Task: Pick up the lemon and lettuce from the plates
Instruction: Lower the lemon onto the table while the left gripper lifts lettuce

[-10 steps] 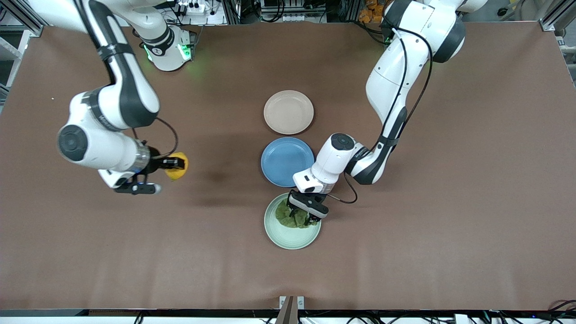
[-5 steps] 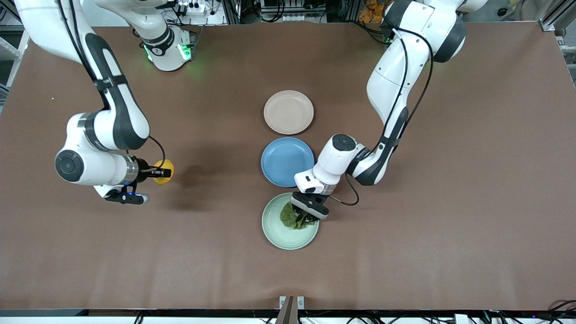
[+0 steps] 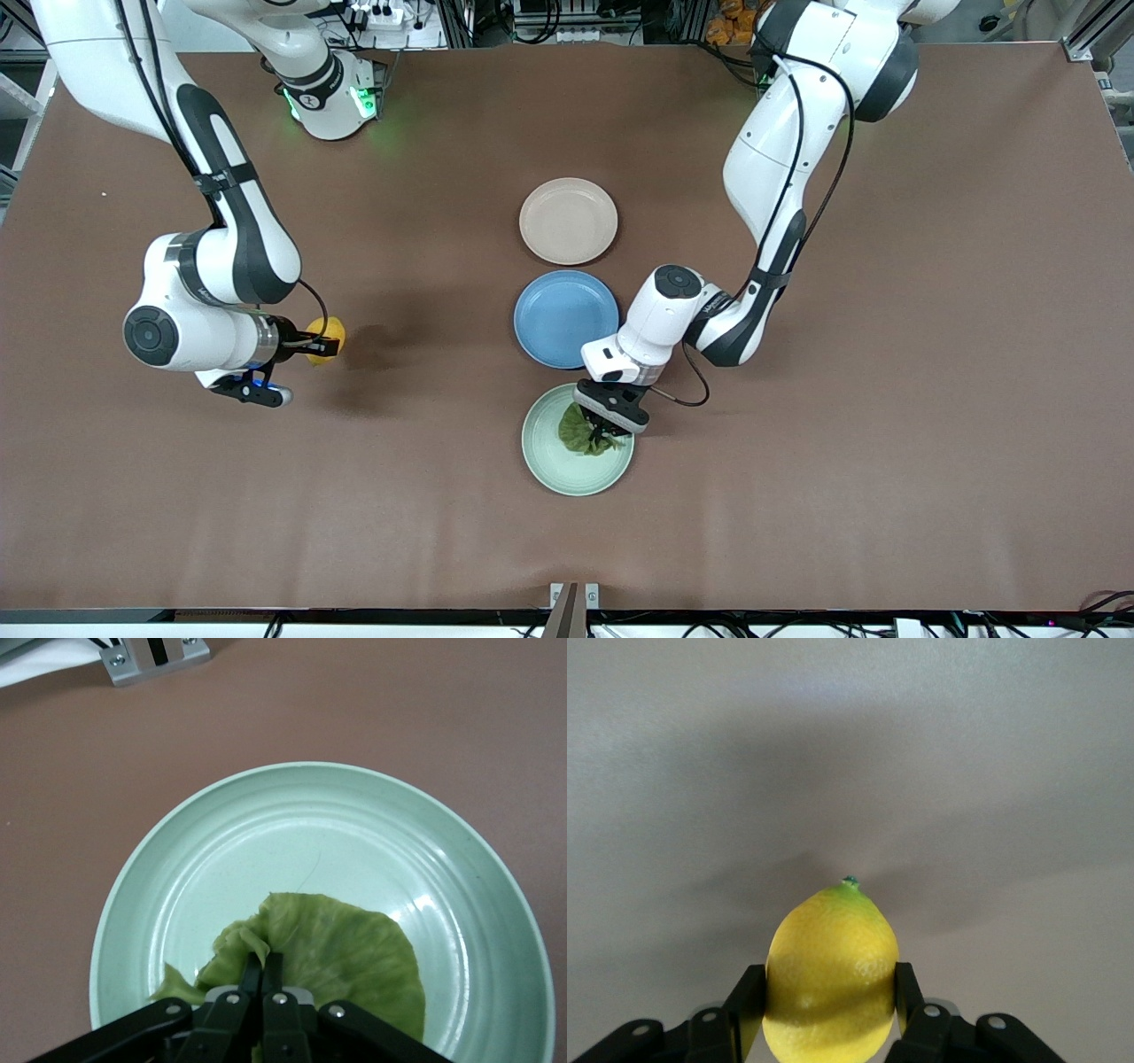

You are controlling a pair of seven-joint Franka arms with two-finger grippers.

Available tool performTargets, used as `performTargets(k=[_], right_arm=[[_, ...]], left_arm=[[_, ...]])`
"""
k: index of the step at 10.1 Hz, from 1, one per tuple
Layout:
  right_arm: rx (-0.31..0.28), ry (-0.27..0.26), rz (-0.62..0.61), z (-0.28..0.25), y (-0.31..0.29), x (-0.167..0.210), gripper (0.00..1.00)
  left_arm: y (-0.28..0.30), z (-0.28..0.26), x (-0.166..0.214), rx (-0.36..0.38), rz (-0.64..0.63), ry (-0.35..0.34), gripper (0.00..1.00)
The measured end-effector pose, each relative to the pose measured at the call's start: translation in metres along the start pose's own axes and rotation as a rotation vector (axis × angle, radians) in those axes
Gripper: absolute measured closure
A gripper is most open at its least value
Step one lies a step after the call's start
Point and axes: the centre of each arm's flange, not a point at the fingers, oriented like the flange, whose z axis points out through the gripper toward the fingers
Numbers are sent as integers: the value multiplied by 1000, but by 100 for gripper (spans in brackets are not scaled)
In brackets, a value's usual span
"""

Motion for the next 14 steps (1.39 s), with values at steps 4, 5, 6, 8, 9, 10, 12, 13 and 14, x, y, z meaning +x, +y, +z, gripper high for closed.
performTargets(k=[4,5,6,8,9,10,12,13,14], right_arm=[[-11,-37,23,22,8,4,36],[-12,-45,32,26,12,5,36],[-13,-51,39,28,17,6,37],[-18,-56,45,27,23,8,31],[-26,-51,41,20,24,10,18],[-53,-48,24,5,24,12,4],[-104,-43,-27,-46,21,15,0],[-103,-18,-73,-76,19,15,0],[-101,15,-122,-104,20,15,0]], left_arm=[[17,-26,19,64,-99,-150,97],[20,-42,31,81,-112,-184,97],[21,-60,44,98,-127,-211,97],[12,-105,73,115,-200,-260,97],[-4,-129,88,128,-237,-272,97],[-28,-151,101,148,-265,-287,97],[-84,-194,119,155,-300,-330,97],[-114,-213,122,151,-309,-356,97],[-146,-230,122,145,-319,-392,97]])
